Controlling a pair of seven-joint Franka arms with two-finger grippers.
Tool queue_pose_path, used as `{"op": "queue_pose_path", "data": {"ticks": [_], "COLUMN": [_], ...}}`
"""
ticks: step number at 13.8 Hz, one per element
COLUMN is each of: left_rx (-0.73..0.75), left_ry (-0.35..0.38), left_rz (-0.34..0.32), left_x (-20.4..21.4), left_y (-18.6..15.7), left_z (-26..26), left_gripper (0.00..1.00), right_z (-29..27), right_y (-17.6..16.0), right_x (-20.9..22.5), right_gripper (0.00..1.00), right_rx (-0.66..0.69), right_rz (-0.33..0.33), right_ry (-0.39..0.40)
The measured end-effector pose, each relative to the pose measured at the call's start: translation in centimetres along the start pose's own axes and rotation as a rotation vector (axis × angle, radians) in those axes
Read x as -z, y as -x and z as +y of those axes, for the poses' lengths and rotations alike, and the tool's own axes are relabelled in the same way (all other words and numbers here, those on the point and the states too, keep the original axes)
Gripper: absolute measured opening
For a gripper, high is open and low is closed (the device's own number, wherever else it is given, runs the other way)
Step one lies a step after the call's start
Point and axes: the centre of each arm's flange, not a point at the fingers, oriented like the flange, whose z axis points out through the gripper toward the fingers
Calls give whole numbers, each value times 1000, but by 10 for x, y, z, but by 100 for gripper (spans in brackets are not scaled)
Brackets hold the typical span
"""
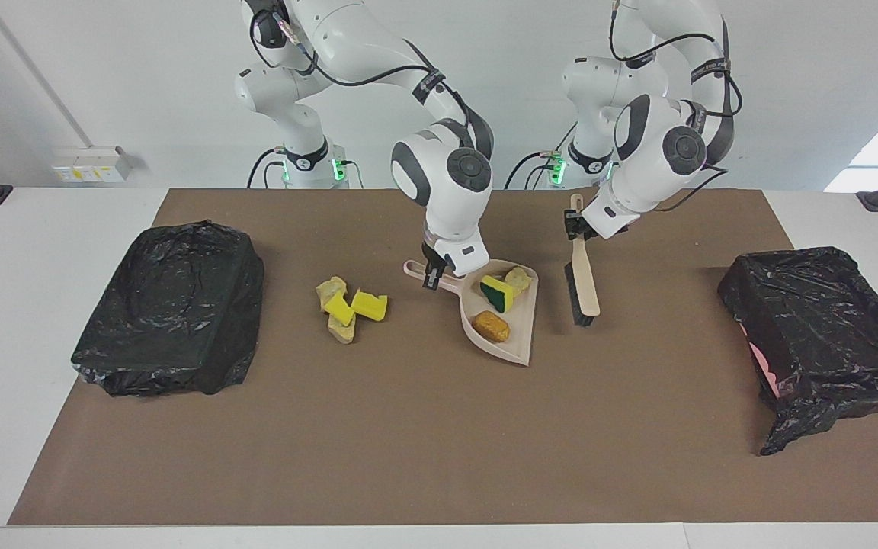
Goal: Sweep and dump trash in bin
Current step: 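Carry the dustpan over the black bag with the right gripper and tip it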
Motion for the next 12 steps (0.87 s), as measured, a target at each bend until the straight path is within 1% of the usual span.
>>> {"op": "queue_pose_path", "data": {"ticks": [2,5,7,9,12], "left_rx": [22,29,20,3,-7], "left_ry": [-48,-68,-91,-109,-135], "left_rz": [-4,24,34,57,82], "left_x": [-9,-28,-43,-63,-87], "left_y": [8,29,50,66,95], "left_z": [1,13,41,72,123], "left_gripper": [26,26,26,26,26], "right_z": [31,74,94,107,129], "right_y": [31,96,145,189,260], "right_x": [18,54,77,96,108], "right_gripper": [32,32,32,32,32], "right_rx": [-48,-92,-123,-170,-195], "right_rz": [31,86,97,103,102], "right_ry": [13,26,28,28,17]}}
